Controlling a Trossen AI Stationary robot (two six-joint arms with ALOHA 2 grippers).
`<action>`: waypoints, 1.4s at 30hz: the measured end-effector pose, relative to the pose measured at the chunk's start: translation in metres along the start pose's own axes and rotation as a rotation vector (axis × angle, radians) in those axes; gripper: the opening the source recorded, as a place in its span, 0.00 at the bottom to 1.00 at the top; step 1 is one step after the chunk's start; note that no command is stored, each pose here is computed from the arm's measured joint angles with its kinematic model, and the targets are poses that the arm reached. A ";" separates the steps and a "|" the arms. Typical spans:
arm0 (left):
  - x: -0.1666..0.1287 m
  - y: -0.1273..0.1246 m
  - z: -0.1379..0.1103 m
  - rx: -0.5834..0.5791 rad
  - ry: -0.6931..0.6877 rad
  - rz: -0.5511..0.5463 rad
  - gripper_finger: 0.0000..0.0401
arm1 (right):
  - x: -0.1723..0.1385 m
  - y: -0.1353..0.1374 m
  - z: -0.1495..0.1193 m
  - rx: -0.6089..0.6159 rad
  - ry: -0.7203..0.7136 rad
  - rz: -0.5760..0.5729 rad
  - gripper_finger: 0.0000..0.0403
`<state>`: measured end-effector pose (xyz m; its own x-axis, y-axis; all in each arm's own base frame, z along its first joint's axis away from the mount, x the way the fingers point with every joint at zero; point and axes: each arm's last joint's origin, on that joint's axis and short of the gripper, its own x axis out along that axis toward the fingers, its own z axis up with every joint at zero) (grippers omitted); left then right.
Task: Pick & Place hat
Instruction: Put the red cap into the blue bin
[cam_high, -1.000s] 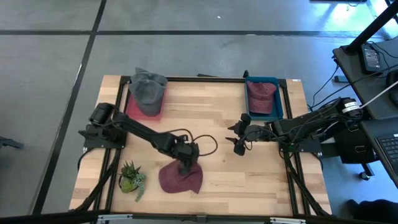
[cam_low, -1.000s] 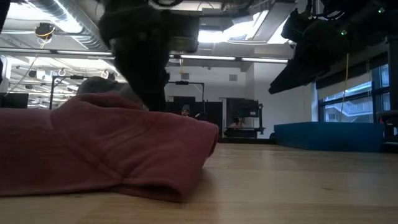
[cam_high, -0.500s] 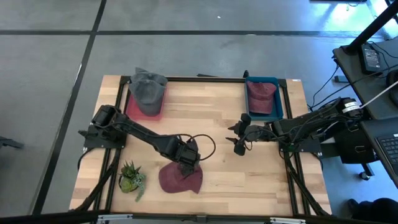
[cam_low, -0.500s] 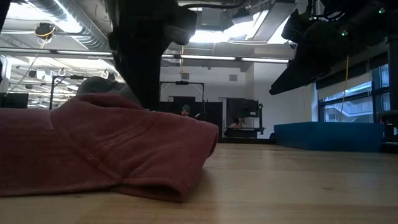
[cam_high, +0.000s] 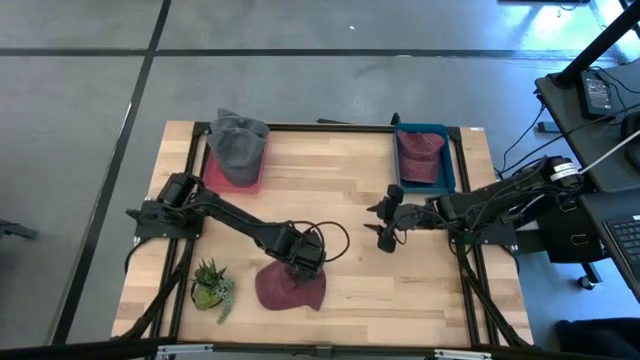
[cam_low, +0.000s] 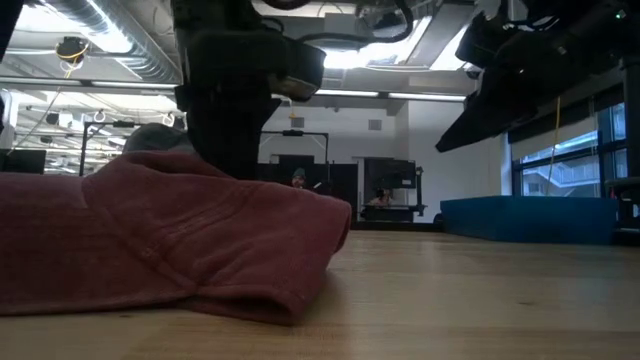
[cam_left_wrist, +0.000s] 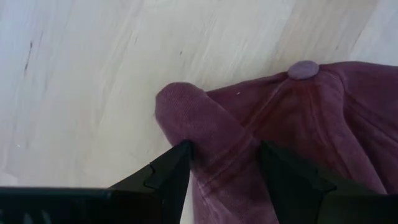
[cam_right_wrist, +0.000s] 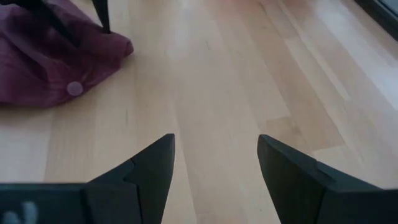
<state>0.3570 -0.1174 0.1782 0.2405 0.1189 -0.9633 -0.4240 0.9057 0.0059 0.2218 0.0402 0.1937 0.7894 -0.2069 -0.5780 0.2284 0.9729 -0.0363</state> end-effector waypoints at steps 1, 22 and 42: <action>0.000 0.000 0.000 -0.009 0.001 -0.002 0.46 | 0.000 0.001 0.000 -0.001 0.000 0.002 0.57; 0.008 0.017 0.010 -0.003 0.079 -0.056 0.12 | -0.001 0.002 0.000 0.018 -0.001 0.007 0.57; -0.055 0.058 0.056 0.015 -0.342 -0.079 0.01 | -0.003 0.005 0.005 0.186 -0.019 0.125 0.57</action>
<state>0.3687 -0.0485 0.2463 0.5515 0.1750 -0.8156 -0.3801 0.9231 -0.0590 0.2231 0.0452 0.1994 0.8281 -0.0894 -0.5534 0.2280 0.9555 0.1870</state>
